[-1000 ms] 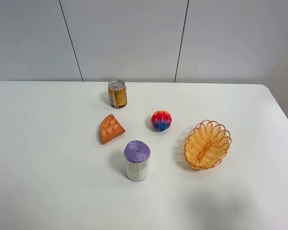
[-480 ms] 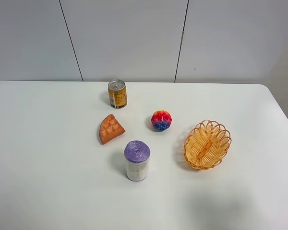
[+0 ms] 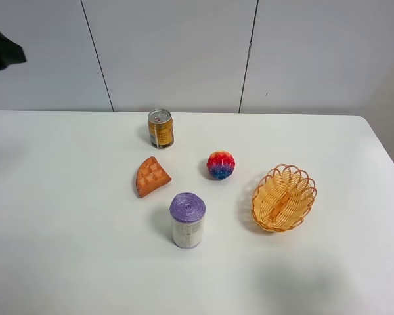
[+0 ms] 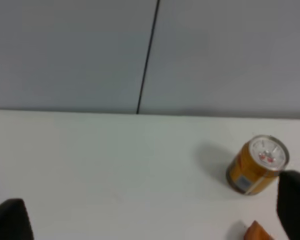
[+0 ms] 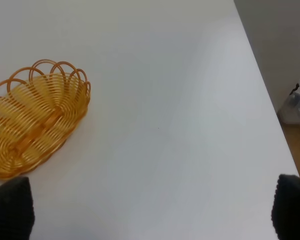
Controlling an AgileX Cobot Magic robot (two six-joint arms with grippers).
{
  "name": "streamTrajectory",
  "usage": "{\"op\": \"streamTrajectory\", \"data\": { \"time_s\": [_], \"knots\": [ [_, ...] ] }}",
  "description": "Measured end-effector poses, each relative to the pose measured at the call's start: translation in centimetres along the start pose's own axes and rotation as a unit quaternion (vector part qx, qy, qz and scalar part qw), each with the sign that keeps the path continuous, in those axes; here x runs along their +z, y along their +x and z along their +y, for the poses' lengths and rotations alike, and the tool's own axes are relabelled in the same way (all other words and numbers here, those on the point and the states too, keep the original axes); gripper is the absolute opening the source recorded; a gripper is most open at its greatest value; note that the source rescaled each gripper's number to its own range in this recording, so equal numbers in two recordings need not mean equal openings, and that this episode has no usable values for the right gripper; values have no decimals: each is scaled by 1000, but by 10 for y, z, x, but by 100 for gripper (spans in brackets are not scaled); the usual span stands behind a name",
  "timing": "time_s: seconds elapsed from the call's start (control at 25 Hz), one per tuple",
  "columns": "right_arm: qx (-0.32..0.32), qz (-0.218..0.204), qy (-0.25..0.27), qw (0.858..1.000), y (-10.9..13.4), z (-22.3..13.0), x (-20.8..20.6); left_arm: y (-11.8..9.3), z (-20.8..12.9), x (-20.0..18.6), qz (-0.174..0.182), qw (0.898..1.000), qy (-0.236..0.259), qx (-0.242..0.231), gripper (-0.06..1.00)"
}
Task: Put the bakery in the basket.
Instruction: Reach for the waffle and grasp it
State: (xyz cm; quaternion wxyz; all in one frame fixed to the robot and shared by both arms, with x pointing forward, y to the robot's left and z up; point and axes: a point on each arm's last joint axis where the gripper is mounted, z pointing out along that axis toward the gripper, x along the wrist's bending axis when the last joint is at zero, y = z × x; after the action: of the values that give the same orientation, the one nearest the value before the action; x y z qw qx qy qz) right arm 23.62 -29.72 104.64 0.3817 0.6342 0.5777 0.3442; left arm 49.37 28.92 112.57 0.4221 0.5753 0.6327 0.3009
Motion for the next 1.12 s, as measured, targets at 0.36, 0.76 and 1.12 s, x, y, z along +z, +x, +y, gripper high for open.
{"op": "streamTrajectory", "data": {
  "time_s": [0.36,0.76,1.12],
  "knots": [
    [0,0,0,1000,0,0,0,-48,-55,106,-54,985,160,47,100],
    [0,0,0,1000,0,0,0,-101,-128,154,-97,959,253,87,100],
    [0,0,-1,1000,0,0,0,-97,-159,181,-85,950,281,103,100]
  ]
}}
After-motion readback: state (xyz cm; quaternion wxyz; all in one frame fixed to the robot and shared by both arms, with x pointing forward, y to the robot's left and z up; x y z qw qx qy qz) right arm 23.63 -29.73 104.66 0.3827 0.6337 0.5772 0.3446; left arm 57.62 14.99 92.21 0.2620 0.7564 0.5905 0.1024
